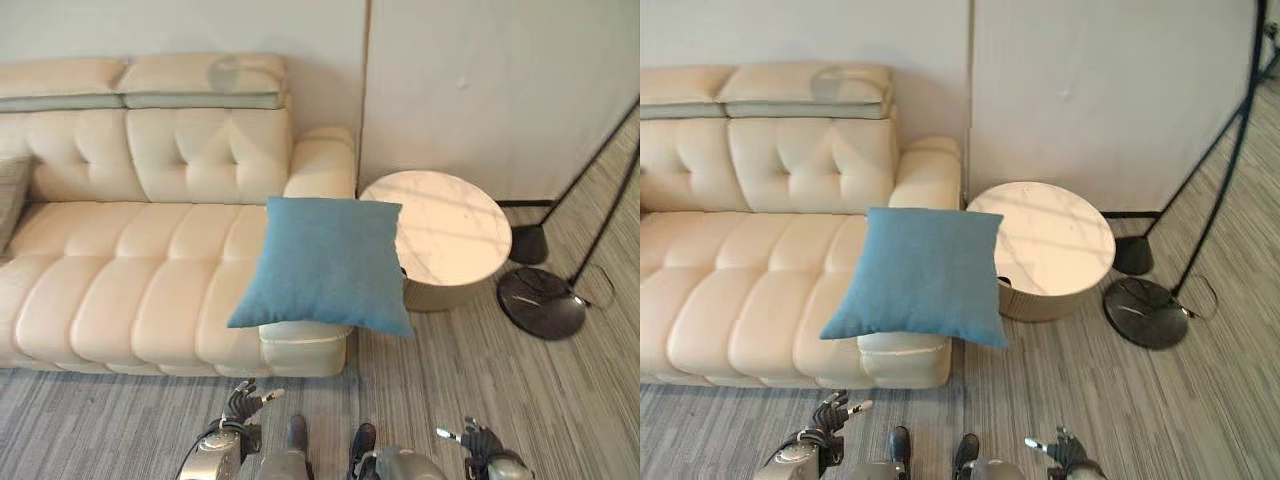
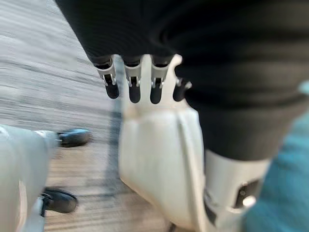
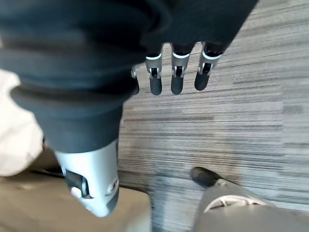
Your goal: Pick up all the scattered cushions and arrange them neatly on the sofa.
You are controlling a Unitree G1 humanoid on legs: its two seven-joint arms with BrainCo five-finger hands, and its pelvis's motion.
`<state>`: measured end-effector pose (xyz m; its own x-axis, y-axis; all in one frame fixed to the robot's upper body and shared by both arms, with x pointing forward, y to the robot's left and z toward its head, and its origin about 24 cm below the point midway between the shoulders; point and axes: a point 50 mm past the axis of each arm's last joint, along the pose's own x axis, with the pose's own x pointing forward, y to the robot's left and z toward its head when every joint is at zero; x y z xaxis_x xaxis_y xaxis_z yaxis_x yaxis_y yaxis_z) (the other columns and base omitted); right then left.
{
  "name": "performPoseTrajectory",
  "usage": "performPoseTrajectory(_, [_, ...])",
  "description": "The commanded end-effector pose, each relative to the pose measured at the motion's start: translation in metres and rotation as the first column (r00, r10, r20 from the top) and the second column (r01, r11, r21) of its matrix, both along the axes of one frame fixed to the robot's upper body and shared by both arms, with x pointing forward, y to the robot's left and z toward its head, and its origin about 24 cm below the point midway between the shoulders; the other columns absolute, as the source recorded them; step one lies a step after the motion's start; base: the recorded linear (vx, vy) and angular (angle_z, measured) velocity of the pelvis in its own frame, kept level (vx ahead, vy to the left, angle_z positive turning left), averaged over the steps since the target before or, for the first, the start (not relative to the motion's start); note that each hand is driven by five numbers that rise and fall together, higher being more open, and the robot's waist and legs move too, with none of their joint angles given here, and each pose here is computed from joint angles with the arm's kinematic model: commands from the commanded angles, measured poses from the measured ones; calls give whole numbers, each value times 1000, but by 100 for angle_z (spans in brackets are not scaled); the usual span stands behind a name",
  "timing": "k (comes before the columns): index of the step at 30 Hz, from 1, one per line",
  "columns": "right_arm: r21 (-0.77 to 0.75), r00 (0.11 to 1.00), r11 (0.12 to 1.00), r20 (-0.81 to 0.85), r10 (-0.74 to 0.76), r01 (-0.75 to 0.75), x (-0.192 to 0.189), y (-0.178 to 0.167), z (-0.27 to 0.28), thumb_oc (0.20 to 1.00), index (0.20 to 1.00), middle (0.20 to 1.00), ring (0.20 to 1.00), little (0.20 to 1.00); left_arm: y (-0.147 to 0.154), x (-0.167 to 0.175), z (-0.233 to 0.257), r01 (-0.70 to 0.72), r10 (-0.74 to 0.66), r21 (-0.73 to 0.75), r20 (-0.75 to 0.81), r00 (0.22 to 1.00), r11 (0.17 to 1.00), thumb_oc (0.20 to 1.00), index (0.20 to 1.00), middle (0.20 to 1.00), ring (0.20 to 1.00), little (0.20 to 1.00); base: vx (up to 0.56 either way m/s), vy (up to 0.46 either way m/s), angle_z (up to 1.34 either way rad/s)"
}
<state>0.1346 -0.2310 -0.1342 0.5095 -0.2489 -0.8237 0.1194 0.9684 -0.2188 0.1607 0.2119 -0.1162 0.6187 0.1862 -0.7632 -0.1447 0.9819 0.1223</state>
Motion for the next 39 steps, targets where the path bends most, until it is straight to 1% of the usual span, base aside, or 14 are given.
performPoseTrajectory(1, [-31,1000,999,24,-7,8,-1,-13,6,1000,1000,1000,1000,1000,9,2,5,-25,24,18,42,999,1000,1000,1000,1000,1000,1000,206,161,59])
performPoseTrajectory(5, [-17,1000,1000,15,-3,3,-1,-8,3,1000,1000,1000,1000,1000,8,-5,0,-21,20,16,10,1000,1000,1000,1000,1000,1000,1000,392,353,8])
performPoseTrajectory(10, [24,1000,1000,11,0,0,0,5,-1,1000,1000,1000,1000,1000,8,2,3,50,-51,42,13,999,998,1000,1000,1000,1000,1000,385,491,-6])
performPoseTrajectory(11, [30,1000,999,21,13,-14,5,10,0,1000,1000,1000,1000,1000,9,5,5,73,-74,59,20,997,996,1000,1000,1000,1000,1000,275,568,6])
performPoseTrajectory(16, [38,998,998,40,46,-48,13,18,3,1000,1000,1000,1000,1000,8,12,10,82,-85,59,45,995,995,1000,1000,1000,1000,1000,131,238,14])
performPoseTrajectory(26, [28,999,999,24,21,-22,6,12,0,1000,1000,1000,1000,1000,10,17,14,92,-97,71,66,993,993,1000,1000,1000,1000,1000,111,-19,-9])
performPoseTrajectory(29, [23,1000,1000,-2,18,-18,0,9,-2,1000,1000,1000,1000,1000,4,18,13,122,-126,63,65,990,991,1000,1000,1000,1000,1000,121,-110,-8])
performPoseTrajectory(32, [15,1000,1000,-11,18,-18,-1,6,-3,1000,1000,1000,1000,1000,0,17,12,119,-122,46,61,991,992,1000,1000,1000,1000,1000,117,-149,-16])
performPoseTrajectory(39, [2,999,1000,15,30,-30,6,-1,3,1000,1000,1000,1000,1000,-11,23,14,125,-125,0,90,988,992,1000,1000,1000,1000,1000,93,-206,-10])
